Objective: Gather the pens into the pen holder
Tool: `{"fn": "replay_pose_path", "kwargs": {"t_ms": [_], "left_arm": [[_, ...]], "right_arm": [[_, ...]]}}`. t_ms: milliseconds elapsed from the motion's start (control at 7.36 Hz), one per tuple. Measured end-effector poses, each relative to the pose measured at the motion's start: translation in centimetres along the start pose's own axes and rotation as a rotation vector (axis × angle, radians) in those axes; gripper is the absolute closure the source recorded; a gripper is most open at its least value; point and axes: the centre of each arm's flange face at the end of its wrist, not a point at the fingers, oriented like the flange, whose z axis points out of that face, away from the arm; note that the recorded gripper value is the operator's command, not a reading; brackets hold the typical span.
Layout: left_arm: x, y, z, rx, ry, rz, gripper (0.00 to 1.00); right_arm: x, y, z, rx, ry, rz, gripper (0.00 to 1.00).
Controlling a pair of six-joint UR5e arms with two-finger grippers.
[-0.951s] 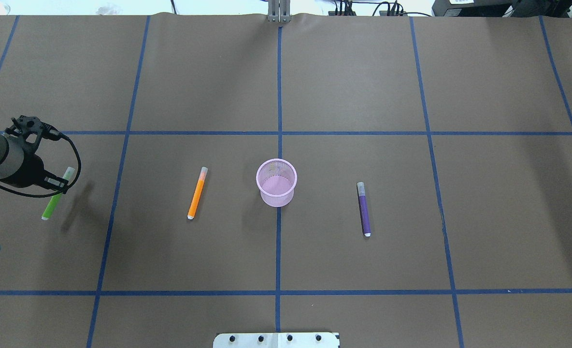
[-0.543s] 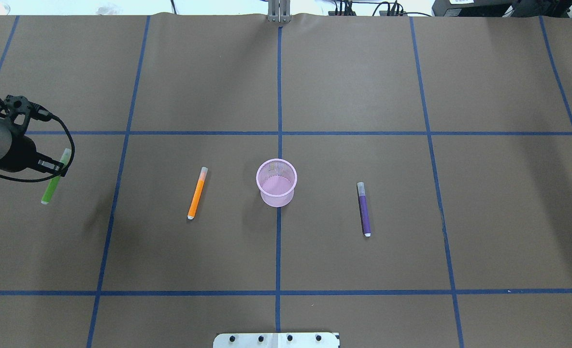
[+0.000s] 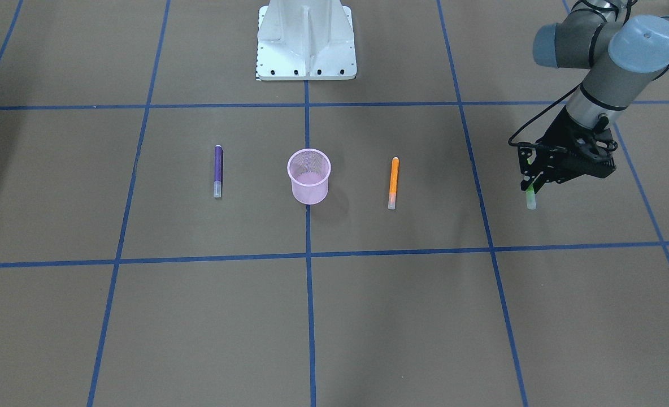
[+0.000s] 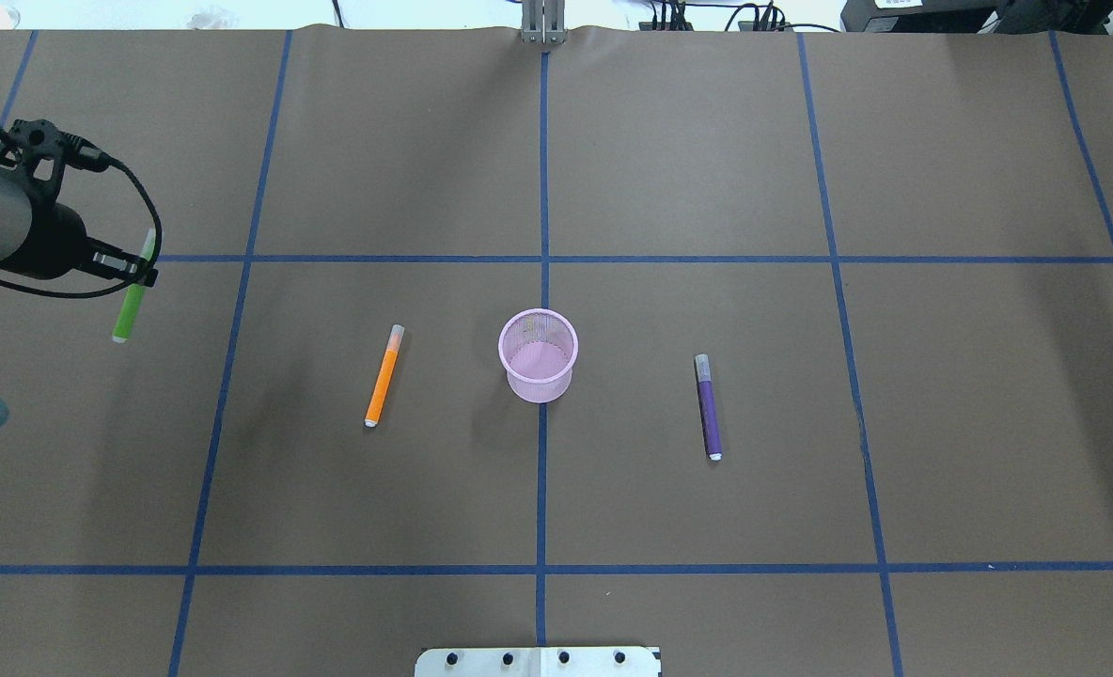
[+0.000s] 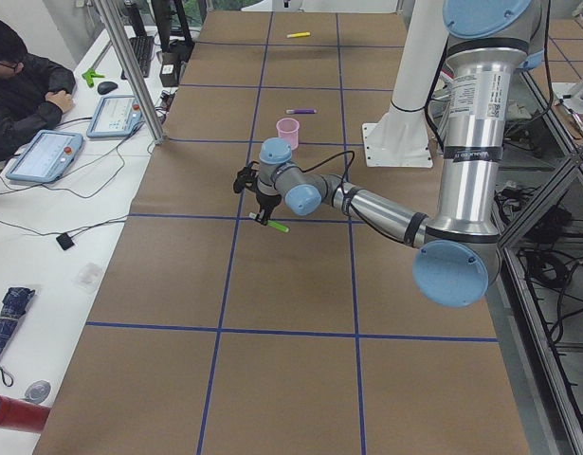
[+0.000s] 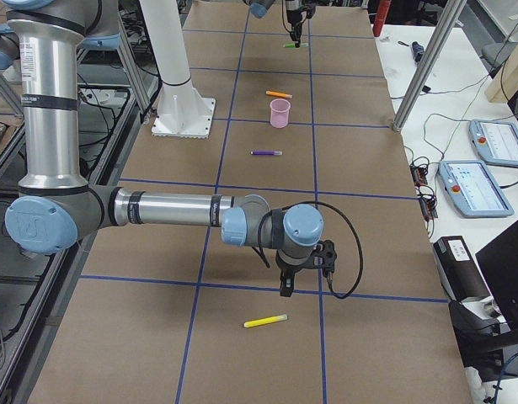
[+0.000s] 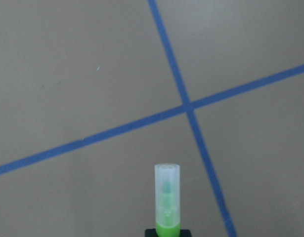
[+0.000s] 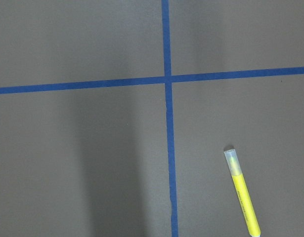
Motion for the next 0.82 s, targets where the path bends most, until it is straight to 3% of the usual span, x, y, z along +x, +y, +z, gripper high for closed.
{"fn": "replay_pose_path", "kwargs": {"t_ms": [408, 815], "left_arm": [[3.9, -4.2, -2.0, 0.106, 0.014, -0.012, 1.00], [5.3, -6.0, -2.4, 0.144, 0.016, -0.007, 1.00]], "right_arm": [[5.4, 0.9, 5.2, 0.073, -0.008, -0.098, 0.01], [5.8, 1.4, 8.1, 0.033, -0.014, -0.130, 0.01]]}}
